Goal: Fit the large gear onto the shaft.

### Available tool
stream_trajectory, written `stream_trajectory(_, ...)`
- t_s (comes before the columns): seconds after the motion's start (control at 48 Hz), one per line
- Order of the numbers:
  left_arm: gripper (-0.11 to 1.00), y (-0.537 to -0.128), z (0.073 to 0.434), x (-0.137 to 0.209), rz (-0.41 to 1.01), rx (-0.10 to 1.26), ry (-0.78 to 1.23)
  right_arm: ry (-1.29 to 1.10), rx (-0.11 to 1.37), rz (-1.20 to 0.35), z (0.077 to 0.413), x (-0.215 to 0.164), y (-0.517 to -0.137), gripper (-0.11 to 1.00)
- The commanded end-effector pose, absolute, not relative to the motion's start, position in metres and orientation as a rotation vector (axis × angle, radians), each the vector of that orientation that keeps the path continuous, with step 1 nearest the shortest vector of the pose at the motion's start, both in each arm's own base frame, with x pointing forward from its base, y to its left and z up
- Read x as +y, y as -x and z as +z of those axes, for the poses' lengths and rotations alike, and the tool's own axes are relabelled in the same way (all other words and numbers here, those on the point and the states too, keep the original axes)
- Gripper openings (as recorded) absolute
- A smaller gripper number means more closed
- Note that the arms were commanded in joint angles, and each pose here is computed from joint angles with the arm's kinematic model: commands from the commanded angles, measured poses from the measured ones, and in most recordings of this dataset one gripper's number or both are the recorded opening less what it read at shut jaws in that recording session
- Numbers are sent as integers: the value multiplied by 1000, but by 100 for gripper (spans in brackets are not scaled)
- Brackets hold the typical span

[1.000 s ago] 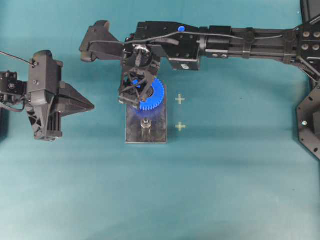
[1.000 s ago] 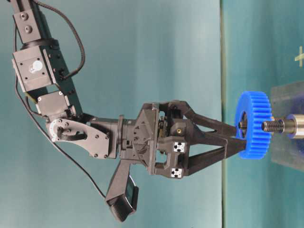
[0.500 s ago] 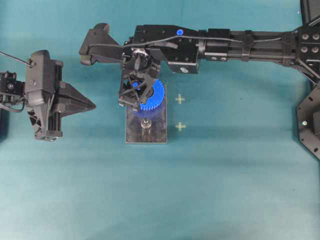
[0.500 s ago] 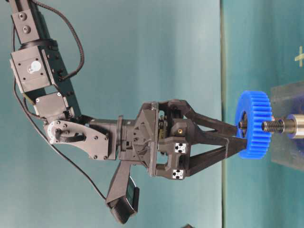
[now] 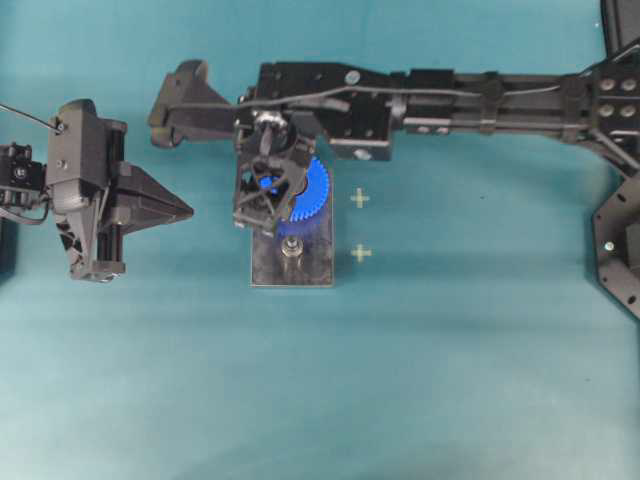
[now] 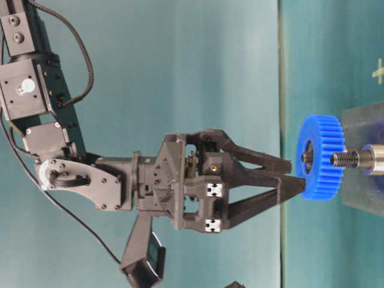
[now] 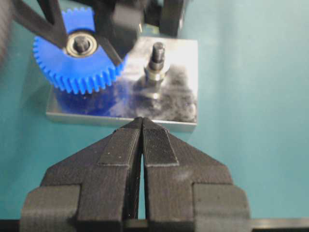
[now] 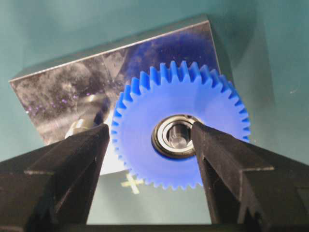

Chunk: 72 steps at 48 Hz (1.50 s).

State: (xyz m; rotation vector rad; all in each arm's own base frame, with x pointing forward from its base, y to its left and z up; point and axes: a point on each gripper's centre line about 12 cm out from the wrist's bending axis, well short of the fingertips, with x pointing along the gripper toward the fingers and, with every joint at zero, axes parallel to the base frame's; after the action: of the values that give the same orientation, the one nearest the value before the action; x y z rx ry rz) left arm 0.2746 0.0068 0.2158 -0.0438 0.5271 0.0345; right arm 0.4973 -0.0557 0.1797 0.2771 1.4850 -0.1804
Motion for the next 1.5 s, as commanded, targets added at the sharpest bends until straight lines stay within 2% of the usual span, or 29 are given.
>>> stream_trajectory(0.0,0,-277,221,6,32,504,42,-276,1450,-180,189,-53,-502,75)
stream_trajectory(0.187,0,-277,221,7,34,506,44,-273,1436,-181,189,-54,-505,75)
stream_trajectory(0.396,0,-277,221,7,34,506,44,-266,1403,-193,214,-61,-503,75)
stream_trajectory(0.771,0,-277,221,7,34,506,42,-242,1391,-191,236,-60,-493,75)
stream_trajectory(0.916,0,-277,221,7,34,504,42,-238,1371,-190,231,-60,-488,75)
stream_trajectory(1.208,0,-277,221,7,34,506,42,-251,1426,-206,191,-63,-486,75)
stream_trajectory(1.479,0,-277,222,7,34,503,42,-252,1397,-207,202,-64,-487,75)
